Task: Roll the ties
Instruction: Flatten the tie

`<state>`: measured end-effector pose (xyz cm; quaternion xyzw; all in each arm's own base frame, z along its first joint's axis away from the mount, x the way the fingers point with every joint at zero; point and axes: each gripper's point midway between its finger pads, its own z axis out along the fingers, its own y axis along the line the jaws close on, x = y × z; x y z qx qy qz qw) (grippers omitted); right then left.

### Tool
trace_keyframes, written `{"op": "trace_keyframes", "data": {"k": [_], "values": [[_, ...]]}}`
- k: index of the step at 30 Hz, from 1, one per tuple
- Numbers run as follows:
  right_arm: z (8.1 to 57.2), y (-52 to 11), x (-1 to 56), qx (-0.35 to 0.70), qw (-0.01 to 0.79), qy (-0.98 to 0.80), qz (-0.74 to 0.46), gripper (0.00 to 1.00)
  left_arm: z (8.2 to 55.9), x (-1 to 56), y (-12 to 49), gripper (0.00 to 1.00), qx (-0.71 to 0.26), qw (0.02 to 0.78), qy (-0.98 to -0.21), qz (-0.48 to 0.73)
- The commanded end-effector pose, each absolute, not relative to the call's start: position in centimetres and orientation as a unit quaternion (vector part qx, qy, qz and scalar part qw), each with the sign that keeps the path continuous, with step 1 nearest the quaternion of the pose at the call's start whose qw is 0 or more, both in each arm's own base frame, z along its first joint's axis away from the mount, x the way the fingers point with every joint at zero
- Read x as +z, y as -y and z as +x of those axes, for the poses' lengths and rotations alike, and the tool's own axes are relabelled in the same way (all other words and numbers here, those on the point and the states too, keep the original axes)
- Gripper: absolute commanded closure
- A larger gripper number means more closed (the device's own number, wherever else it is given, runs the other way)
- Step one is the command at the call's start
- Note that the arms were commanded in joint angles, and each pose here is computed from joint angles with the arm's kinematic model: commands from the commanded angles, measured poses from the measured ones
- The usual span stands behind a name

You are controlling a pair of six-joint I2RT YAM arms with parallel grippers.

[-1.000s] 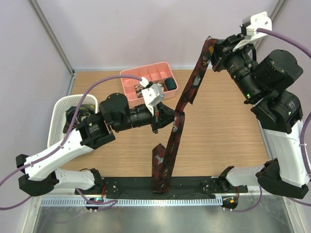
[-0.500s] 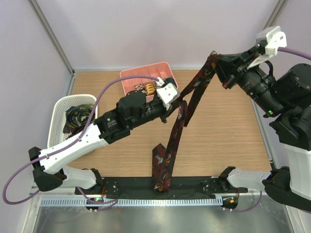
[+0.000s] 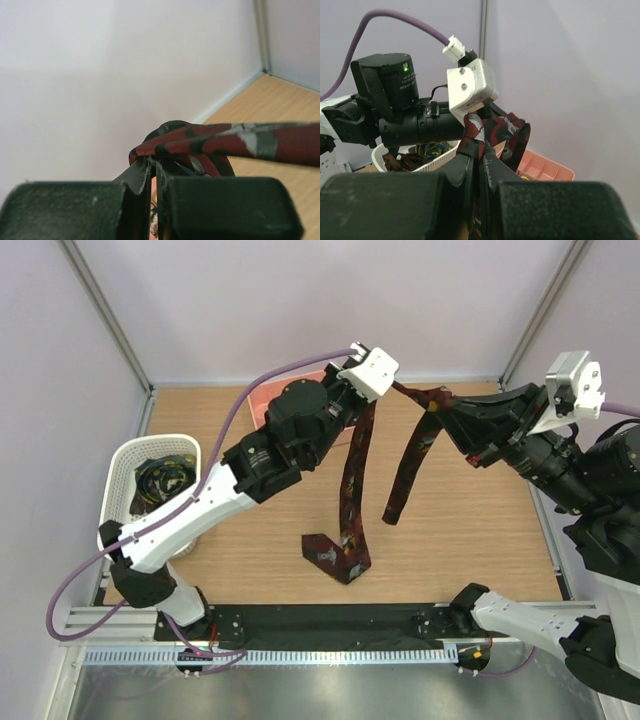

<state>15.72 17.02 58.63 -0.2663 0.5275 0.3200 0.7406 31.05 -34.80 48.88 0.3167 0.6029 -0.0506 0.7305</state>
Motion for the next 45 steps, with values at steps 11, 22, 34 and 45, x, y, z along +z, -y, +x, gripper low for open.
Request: {"op": "trace_keyframes", "data": {"k": [11,22,34,45], "values": [[15.0,-18.8,52.1,0.374,0.705,-0.536,-0.276,0.44,28.0,61.6,28.0,1.00,0.009,0.886,-0.389,0.251],[17.8,-18.7,47.6,0.343,0.689,-0.594,-0.234,0.14,20.6,63.1,29.5,1.00,-0.122,0.864,-0.294,0.390],[13.3,-27.1,49.9,0.525,0.548,-0.519,-0.393,0.36,18.5,62.9,28.9,1.00,-0.160,0.853,-0.281,0.410],[13.7,-24.4,52.3,0.482,0.612,-0.525,-0.343,0.31,19.6,61.0,29.9,1.00,-0.155,0.841,-0.304,0.419]]}}
